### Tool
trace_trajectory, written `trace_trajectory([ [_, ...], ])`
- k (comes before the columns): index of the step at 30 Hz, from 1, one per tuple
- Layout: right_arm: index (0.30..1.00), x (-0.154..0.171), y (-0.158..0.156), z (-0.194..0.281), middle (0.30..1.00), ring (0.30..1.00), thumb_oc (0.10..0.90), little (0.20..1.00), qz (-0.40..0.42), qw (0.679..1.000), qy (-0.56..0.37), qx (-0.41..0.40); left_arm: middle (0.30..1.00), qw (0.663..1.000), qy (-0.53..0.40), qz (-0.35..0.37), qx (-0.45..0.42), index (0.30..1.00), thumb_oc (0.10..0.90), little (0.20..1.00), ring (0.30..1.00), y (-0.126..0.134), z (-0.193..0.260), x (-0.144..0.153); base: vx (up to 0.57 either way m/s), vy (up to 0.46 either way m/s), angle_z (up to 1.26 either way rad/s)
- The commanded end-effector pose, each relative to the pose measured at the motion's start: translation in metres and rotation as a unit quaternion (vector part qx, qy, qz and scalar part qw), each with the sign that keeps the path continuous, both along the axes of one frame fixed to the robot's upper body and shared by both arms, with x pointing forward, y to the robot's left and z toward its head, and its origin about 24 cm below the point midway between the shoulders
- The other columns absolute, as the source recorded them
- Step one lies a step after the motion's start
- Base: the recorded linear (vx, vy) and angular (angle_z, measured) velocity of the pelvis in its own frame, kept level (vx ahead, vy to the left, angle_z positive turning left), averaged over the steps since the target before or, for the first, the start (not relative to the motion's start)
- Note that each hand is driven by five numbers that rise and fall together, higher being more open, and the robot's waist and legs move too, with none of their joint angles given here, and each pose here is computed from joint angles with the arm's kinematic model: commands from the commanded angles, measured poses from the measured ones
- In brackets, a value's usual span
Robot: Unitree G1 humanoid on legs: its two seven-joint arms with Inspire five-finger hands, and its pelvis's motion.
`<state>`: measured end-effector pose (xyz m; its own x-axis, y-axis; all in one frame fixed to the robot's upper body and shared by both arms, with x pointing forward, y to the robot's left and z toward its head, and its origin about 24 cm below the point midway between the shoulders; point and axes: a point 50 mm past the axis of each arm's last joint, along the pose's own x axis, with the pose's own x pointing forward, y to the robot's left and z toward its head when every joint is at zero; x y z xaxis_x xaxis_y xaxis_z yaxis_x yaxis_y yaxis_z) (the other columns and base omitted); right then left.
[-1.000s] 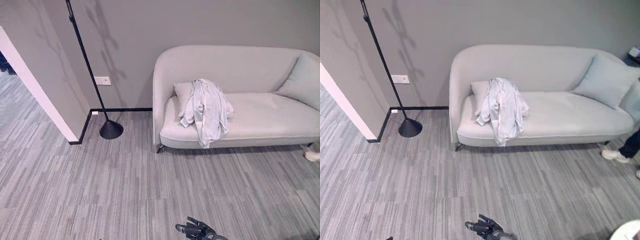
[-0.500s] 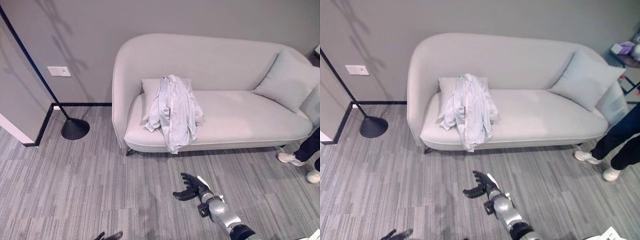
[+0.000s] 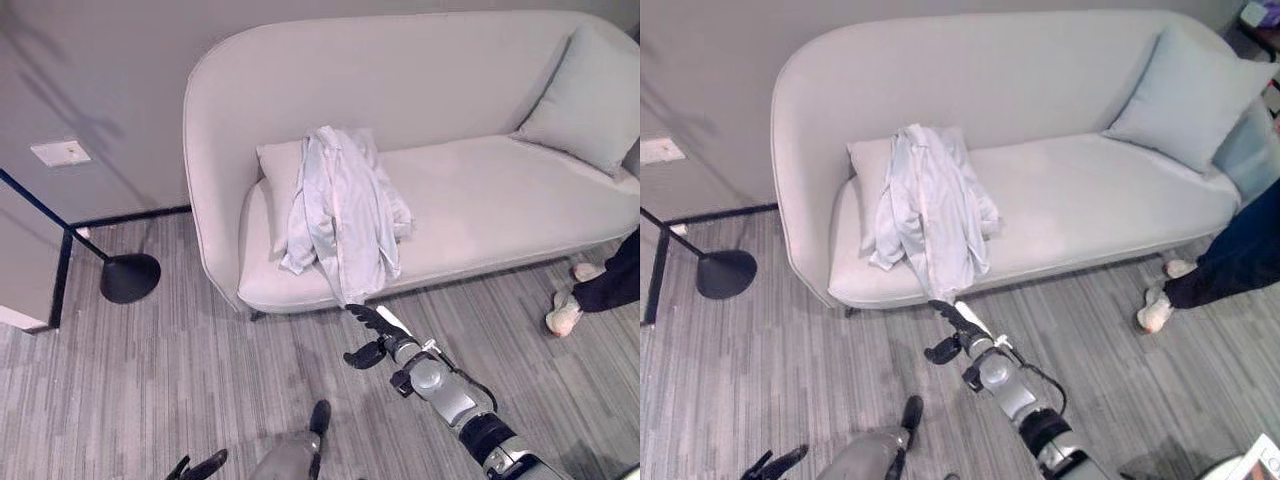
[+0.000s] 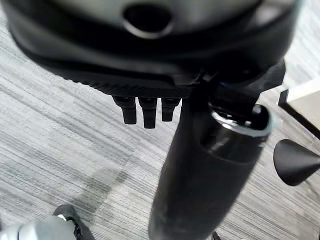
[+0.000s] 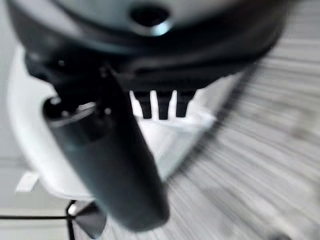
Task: Hang the clothes on the sofa on the clothes rack.
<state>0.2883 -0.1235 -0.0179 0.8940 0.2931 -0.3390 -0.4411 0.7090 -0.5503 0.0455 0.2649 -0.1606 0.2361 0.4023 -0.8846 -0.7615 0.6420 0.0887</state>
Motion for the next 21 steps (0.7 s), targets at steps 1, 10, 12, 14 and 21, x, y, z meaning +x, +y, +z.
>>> trace_trajectory([
  [1, 0.900, 0.019, 0.018, 0.037, 0.900, 0.900, 0.800, 0.900, 0.016, 0.995, -0.100, 0.022, 0.900, 0.999, 0.025, -0.038, 0.012, 0.900, 0.800, 0.900, 0.900, -0.002, -0.001, -0.011, 0.18, 0.072, -0.07],
  [10, 0.900, 0.059, 0.004, 0.036, 0.900, 0.900, 0.800, 0.900, -0.079, 0.985, -0.106, -0.110, 0.900, 0.989, -0.038, -0.139, 0.046, 0.900, 0.800, 0.900, 0.900, -0.007, 0.009, 0.049, 0.07, 0.068, 0.13],
  [12, 0.900, 0.059, -0.001, 0.028, 0.900, 0.900, 0.800, 0.900, -0.102, 0.986, -0.077, -0.105, 0.900, 0.987, -0.039, -0.150, 0.044, 0.900, 0.800, 0.900, 0.900, -0.009, 0.009, 0.053, 0.17, -0.085, 0.80],
  [14, 0.900, 0.058, -0.010, 0.016, 0.900, 0.900, 0.800, 0.900, -0.132, 0.986, -0.029, -0.099, 0.900, 0.986, -0.028, -0.162, 0.041, 0.900, 0.800, 0.900, 0.900, -0.012, 0.007, 0.052, 0.19, -0.138, 0.42],
  [21, 0.900, 0.037, -0.045, -0.017, 0.900, 0.900, 0.800, 0.900, -0.224, 0.970, 0.078, -0.059, 0.900, 0.983, -0.003, -0.180, 0.034, 0.900, 0.800, 0.900, 0.900, -0.016, 0.004, 0.050, 0.26, -0.265, 0.91],
])
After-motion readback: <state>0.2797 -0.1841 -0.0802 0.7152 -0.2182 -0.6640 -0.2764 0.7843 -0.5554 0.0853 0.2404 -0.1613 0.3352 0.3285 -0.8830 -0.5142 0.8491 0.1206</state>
